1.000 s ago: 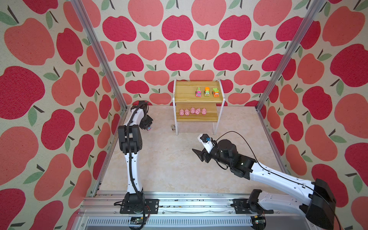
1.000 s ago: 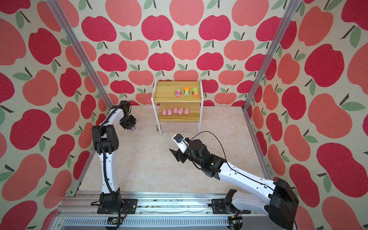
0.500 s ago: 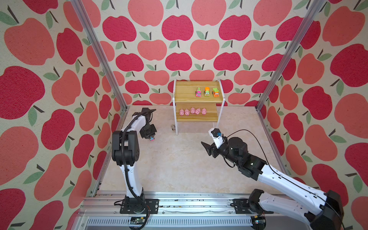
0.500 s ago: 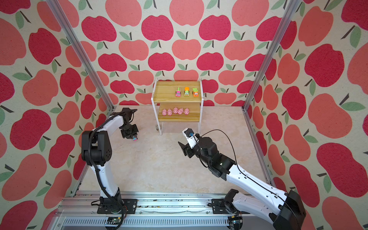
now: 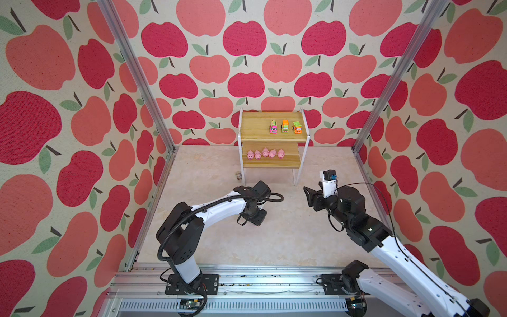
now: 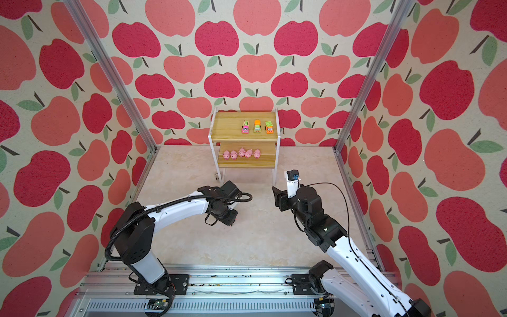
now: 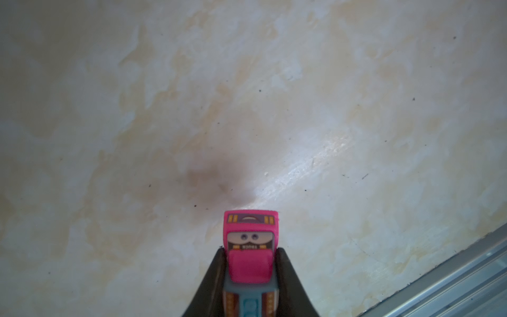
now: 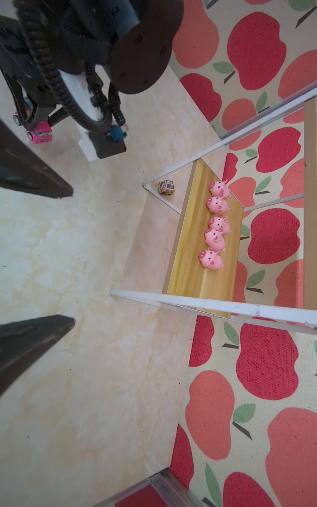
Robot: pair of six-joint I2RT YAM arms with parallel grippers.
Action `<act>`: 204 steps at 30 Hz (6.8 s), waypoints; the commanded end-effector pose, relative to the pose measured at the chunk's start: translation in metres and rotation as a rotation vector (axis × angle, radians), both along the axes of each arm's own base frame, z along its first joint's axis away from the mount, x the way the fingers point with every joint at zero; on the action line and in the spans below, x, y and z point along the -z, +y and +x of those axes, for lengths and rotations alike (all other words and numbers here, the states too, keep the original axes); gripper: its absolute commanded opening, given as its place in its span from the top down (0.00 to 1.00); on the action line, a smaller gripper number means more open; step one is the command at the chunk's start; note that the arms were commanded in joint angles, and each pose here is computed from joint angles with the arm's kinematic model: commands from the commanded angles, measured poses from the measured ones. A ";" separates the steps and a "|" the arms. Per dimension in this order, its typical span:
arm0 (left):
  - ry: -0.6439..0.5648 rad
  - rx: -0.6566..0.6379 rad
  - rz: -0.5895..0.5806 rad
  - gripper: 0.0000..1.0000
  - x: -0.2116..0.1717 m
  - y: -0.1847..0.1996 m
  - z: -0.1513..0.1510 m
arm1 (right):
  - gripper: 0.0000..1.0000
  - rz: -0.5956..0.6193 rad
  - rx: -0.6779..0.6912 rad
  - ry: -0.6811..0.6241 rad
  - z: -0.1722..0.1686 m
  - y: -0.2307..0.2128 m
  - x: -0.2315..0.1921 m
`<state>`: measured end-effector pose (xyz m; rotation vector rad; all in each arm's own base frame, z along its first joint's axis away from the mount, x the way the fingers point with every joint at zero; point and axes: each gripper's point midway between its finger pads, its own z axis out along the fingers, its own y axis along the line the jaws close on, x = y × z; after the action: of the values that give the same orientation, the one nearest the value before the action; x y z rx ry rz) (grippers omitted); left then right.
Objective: Place and organize the plastic toys onto the shelf
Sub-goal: 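Lift the pink-and-blue truck with the left gripper toward the right gripper, then grasp the truck with the right gripper while the left gripper releases it, then carry the pink-and-blue truck over the upper shelf with the right gripper, then lower the truck beside the other trucks and open the right gripper, then withdraw the right gripper while the left gripper lowers to the green-and-red truck, then close the left gripper on the green-and-red truck and lift it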
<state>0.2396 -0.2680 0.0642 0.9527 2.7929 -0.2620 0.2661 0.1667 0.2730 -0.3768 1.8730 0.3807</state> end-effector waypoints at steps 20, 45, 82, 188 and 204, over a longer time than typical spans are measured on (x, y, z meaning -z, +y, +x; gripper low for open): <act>-0.125 0.538 0.177 0.32 0.048 -0.040 0.010 | 0.28 -0.068 0.029 0.091 -0.028 -0.031 0.031; -0.140 0.162 0.147 0.28 0.064 -0.001 0.072 | 0.28 -0.127 -0.340 0.189 -0.056 0.066 0.115; -0.292 -0.482 -0.338 0.01 -0.130 0.109 0.048 | 0.82 -0.133 -0.265 0.085 0.002 0.181 0.166; 0.121 -1.175 -0.213 0.09 0.010 0.163 0.262 | 0.31 -0.044 -0.253 0.010 -0.064 0.075 0.049; 0.146 -1.113 -0.184 0.12 0.033 0.124 0.294 | 0.31 -0.078 -0.270 0.046 -0.057 0.077 0.070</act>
<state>0.5496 -0.1414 0.0496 -0.6930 2.7789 -0.4431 0.2087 0.2414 0.2007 -0.7016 1.8991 0.4622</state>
